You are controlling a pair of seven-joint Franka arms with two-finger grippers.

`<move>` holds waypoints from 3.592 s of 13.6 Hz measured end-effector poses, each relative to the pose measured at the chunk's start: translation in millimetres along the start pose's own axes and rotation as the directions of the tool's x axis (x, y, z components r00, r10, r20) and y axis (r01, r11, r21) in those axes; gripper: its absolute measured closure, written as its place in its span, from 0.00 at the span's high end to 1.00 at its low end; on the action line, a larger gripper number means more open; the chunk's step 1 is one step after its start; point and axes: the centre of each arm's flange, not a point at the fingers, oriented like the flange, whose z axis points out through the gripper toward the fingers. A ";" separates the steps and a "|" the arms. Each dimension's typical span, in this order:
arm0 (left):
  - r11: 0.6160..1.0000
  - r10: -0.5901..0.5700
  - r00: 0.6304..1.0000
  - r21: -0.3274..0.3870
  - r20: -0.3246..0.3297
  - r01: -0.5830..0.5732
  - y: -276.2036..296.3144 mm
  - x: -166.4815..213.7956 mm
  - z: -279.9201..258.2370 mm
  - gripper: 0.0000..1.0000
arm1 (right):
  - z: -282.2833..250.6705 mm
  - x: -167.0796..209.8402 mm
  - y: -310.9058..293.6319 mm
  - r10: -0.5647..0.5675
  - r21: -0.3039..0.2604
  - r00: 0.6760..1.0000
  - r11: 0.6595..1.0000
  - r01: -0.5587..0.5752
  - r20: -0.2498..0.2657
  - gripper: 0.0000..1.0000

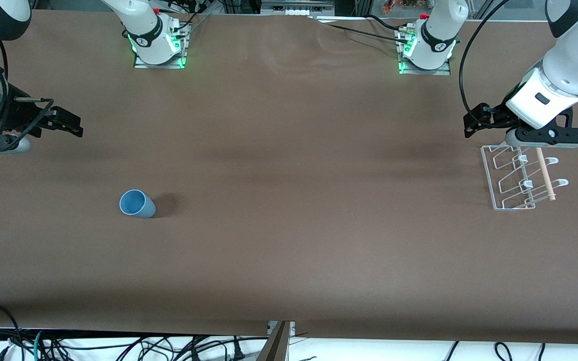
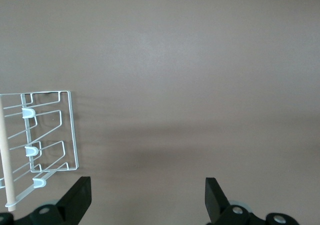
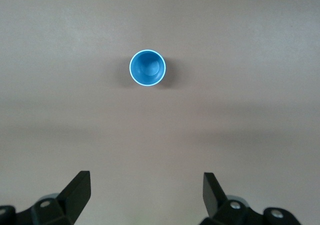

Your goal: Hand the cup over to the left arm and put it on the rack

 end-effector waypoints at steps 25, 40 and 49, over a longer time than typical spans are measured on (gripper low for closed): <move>1.000 0.000 1.000 0.000 0.000 0.000 0.0 -0.1 -0.2 1.00 | 268.6 104.1 68.1 -0.170 0.020 0.979 0.985 0.169 0.110 1.00; 1.000 0.000 1.000 0.000 0.001 0.000 0.0 -0.1 -0.2 1.00 | 320.8 114.0 22.3 -0.095 -0.002 0.988 0.995 0.096 0.123 0.85; 1.000 0.000 1.000 0.000 0.001 0.000 0.0 -0.1 -0.2 1.00 | 331.7 113.9 2.7 -0.026 -0.015 0.990 0.999 0.028 0.135 0.27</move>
